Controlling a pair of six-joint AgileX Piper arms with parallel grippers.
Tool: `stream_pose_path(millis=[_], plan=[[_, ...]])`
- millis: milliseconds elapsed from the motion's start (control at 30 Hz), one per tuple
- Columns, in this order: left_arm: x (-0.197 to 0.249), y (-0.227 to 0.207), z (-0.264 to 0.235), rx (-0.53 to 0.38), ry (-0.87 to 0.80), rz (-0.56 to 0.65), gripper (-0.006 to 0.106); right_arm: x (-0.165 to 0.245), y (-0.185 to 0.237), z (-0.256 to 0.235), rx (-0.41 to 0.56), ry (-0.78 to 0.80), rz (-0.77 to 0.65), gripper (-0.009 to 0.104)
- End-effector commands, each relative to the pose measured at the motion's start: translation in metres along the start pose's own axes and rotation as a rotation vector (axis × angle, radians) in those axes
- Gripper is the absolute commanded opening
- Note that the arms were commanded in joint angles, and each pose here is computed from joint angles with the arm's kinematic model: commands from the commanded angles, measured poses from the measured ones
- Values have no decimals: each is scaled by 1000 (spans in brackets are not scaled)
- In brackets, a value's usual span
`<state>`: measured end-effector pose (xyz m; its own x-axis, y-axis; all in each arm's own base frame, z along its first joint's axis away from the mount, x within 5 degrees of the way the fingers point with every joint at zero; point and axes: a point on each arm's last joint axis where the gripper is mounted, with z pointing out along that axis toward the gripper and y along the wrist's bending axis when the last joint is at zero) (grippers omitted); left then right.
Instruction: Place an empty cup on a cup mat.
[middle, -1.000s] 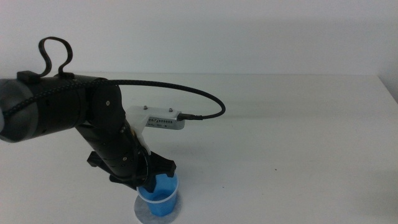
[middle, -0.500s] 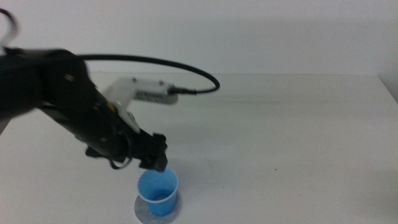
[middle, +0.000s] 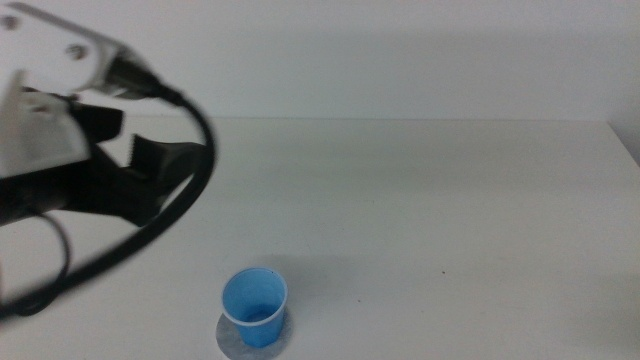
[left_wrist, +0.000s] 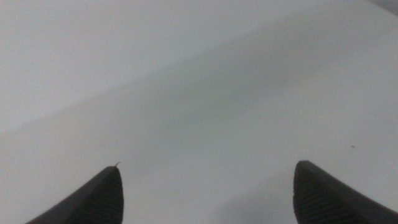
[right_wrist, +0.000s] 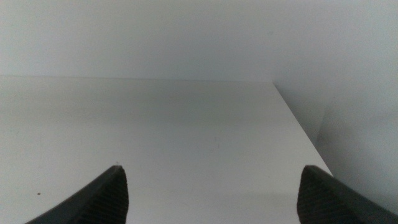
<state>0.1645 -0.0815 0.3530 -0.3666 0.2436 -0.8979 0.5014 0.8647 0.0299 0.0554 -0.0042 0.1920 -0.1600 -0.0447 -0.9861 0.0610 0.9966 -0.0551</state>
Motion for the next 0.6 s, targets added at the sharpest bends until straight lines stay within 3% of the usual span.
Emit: stream_pose_path(millis=[0, 167, 267, 433, 567], plan=[[2, 2, -11, -37, -50, 56, 94, 0, 0, 0, 2, -6, -14, 93], [14, 6, -30, -94, -112, 87, 94, 0, 0, 0, 2, -6, -14, 93], [30, 15, -44, -170, -146, -4, 94, 0, 0, 0, 2, -6, -14, 93], [70, 19, -69, -315, -190, -6, 94, 0, 0, 0, 2, -6, -14, 93], [93, 13, -81, -368, -236, -66, 94, 0, 0, 0, 2, -6, -14, 93]])
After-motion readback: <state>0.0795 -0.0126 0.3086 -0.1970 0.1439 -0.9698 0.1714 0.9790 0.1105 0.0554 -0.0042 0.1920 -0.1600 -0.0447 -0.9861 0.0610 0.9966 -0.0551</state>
